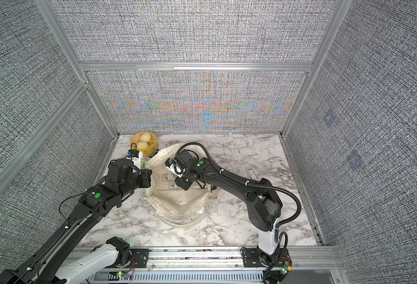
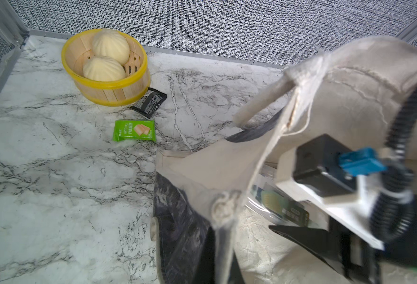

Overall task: Take out the compass set from the canvas bag
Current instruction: Pick up the compass set from the canvas bag.

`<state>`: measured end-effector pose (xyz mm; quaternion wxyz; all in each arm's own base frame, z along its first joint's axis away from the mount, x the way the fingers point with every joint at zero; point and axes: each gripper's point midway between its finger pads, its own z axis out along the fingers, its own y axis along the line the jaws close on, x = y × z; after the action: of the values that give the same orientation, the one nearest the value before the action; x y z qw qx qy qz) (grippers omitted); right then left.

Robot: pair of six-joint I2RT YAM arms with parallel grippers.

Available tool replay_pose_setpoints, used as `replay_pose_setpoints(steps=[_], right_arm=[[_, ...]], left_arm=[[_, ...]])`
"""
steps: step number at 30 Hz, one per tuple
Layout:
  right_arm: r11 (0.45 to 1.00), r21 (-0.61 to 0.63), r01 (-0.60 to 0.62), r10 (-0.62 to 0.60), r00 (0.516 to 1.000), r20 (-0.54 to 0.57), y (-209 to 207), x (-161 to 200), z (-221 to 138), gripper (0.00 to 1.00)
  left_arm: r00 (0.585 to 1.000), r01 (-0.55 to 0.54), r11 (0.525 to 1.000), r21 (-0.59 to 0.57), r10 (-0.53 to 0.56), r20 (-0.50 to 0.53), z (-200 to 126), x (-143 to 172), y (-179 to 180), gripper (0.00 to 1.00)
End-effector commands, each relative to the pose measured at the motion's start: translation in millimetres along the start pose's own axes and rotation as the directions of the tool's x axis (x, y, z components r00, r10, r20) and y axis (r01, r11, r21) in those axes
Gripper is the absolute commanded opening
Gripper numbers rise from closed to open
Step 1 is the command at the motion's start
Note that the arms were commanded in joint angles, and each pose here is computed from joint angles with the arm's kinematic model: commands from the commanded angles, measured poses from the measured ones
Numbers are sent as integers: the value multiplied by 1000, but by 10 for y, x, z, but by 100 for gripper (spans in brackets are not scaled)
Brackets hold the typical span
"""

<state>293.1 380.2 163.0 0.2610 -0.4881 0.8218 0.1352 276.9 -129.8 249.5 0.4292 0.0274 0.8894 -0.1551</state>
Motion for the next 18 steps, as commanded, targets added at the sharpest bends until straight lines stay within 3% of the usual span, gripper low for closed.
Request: replay_pose_setpoints(steps=[1, 6, 10, 14, 18], right_arm=[[999, -37, 5, -5, 1000, -8, 153, 13, -253, 33], [996, -65, 55, -53, 998, 41, 421, -67, -783, 32], [996, -62, 67, -56, 985, 161, 522, -161, -1418, 32], [998, 46, 29, -42, 956, 290, 341, -201, -2024, 32], [974, 214, -68, -3, 950, 313, -181, -63, -2372, 32]], left_arm=[[1000, -3, 1000, -8, 3, 6, 1, -34, 4, 0], [1000, -4, 1000, -5, 4, 4, 14, -59, -15, 0], [1000, -18, 1000, -11, 18, 4, 2, -71, -7, 0], [1000, -31, 999, -12, 31, -1, 12, -68, -8, 0], [999, -42, 999, 9, 42, -3, 44, -86, -57, 0]])
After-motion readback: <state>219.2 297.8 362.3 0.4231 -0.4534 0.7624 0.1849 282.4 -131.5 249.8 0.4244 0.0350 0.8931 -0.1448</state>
